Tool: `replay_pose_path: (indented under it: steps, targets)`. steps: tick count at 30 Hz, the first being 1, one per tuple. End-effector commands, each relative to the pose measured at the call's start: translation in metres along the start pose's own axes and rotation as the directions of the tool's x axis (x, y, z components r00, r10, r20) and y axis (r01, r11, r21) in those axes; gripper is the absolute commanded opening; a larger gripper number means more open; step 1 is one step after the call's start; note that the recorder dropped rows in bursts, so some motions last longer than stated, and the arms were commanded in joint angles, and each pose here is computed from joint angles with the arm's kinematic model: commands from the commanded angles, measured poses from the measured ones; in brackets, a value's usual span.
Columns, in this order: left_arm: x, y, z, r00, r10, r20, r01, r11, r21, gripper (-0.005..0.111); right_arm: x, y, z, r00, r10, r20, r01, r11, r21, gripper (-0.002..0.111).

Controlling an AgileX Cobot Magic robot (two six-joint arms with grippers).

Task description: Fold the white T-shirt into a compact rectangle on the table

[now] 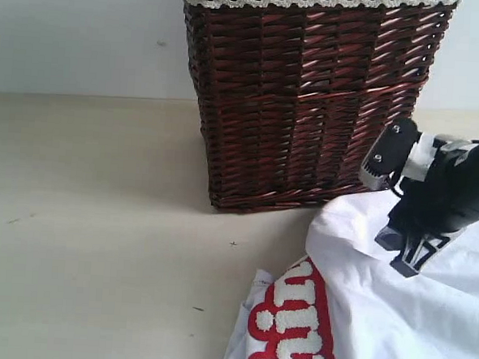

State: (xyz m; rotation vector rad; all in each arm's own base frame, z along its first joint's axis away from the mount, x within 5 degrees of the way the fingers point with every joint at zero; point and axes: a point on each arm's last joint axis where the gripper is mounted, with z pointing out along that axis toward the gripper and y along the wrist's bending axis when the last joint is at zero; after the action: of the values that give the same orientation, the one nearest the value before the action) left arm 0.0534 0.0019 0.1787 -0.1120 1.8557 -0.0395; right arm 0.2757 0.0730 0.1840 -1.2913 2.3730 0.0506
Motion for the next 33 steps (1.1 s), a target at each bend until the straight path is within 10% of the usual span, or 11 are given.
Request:
replay_pose_path:
  steps: [1, 5, 10, 15, 33]
  targets:
    - [-0.002, -0.001, -0.001, 1.000, -0.003, 0.021, 0.003, 1.000, 0.008, 0.000, -0.010, 0.002, -0.039, 0.992, 0.011, 0.126, -0.022, 0.996, 0.085, 0.046]
    - [-0.002, -0.001, -0.001, 1.000, -0.003, 0.021, 0.003, 1.000, 0.008, 0.000, -0.031, -0.008, -0.074, 0.920, 0.029, 0.391, -0.130, 0.963, 0.235, 0.025]
    - [-0.002, -0.001, -0.001, 1.000, -0.003, 0.021, 0.003, 1.000, 0.008, 0.000, -0.037, 0.006, -0.037, 0.923, -0.081, 0.376, 0.070, 0.997, 0.041, 0.000]
    - [-0.002, -0.001, -0.001, 1.000, -0.003, 0.021, 0.003, 1.000, 0.008, 0.000, -0.048, 0.027, 0.006, 0.829, -0.417, 0.373, 0.444, 0.896, 0.016, 0.000]
    - [-0.002, -0.001, -0.001, 1.000, -0.003, 0.021, 0.003, 1.000, 0.008, 0.000, -0.110, -0.015, 0.051, 0.851, -0.258, 0.457, 0.270, 0.962, 0.042, 0.000]
